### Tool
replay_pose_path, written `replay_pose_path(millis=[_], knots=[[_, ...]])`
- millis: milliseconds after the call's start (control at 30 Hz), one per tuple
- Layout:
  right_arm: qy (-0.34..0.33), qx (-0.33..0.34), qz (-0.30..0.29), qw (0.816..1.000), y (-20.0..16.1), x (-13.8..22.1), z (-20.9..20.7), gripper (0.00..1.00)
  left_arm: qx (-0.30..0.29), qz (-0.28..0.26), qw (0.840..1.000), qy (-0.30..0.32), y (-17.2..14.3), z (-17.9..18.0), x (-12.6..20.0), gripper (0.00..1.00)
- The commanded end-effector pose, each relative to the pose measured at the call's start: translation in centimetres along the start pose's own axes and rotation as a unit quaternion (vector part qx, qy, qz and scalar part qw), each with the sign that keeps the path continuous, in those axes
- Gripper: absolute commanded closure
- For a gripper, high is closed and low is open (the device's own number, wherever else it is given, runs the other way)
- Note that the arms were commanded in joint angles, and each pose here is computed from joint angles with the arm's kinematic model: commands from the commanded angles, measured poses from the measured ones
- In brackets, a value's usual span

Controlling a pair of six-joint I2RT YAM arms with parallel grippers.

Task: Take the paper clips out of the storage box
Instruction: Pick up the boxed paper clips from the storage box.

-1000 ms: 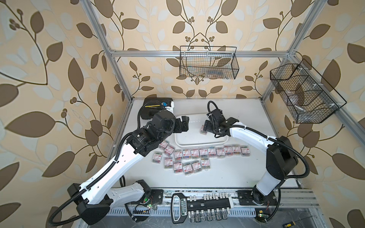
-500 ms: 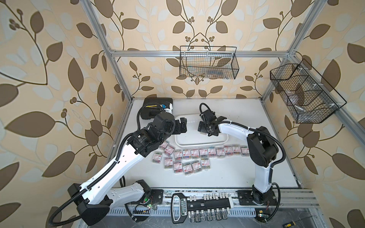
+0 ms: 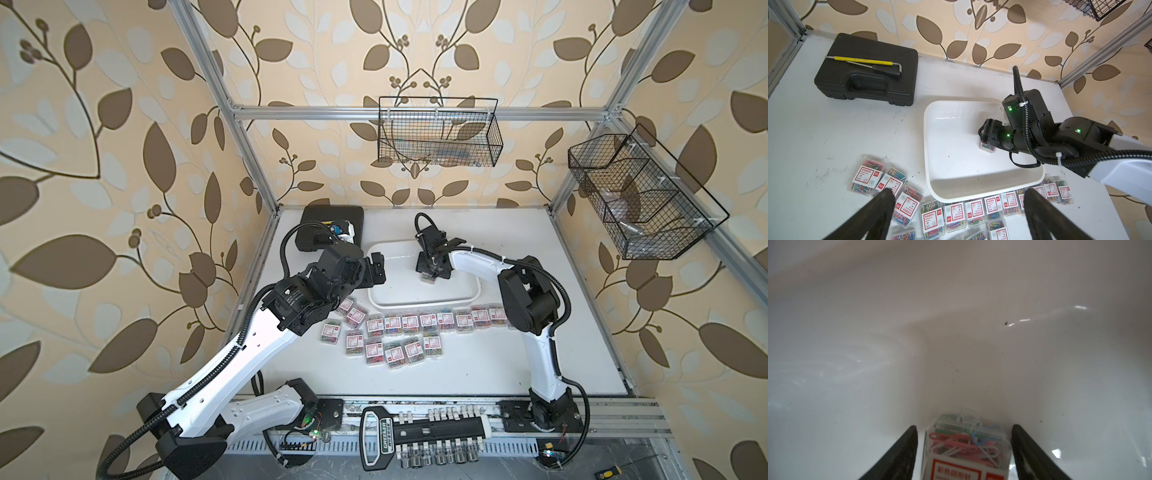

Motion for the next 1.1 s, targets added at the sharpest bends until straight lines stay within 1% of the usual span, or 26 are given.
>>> replay_pose_path(millis=[0, 233, 300, 500, 667, 833, 967, 1067], knots=[[-0.006, 0.013, 0.022, 1.000, -1.2, -0.7, 0.2, 0.32, 0.015, -0.026, 0.999, 0.011, 1.3, 0.3, 0.6, 0.01], [0.008, 0.018, 0.025, 0.999, -1.2, -0.1, 1.0, 0.46, 0.010, -0.024, 0.999, 0.022, 1.3, 0.1, -0.1, 0.01], [0.013, 0.022, 0.018, 1.000, -0.5, 0.6, 1.3, 0.48, 0.009, -0.025, 0.999, 0.026, 1.5, 0.1, -0.3, 0.01], [0.028, 0.035, -0.020, 0.999, 3.2, 5.1, 1.7, 0.50, 0.005, -0.042, 0.998, 0.037, 2.8, -0.3, -0.7, 0.01], [0.045, 0.039, -0.062, 0.996, 4.9, 10.4, 1.2, 0.54, 0.006, -0.051, 0.997, 0.052, 3.7, -0.4, -1.6, 0.01], [0.044, 0.048, -0.087, 0.994, 3.8, 14.8, -0.7, 0.56, 0.019, -0.065, 0.997, 0.049, 4.6, -0.6, -2.0, 0.01], [0.032, 0.053, -0.098, 0.993, 1.1, 17.5, -3.4, 0.57, 0.029, -0.069, 0.996, 0.050, 4.9, -0.3, -2.1, 0.01], [0.020, 0.059, -0.104, 0.993, -1.2, 18.8, -5.5, 0.58, 0.040, -0.070, 0.995, 0.060, 4.9, 0.5, -2.2, 0.01]])
Point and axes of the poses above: each gripper's point midway between its finger pads, its own x axis back along the fingers, its own z axis along the line the jaws close on, y = z × x, the point moved 1 cm from there along x, back along the fingers, and after that the axes turned 10 degrees about x, right-handed, at the moved point
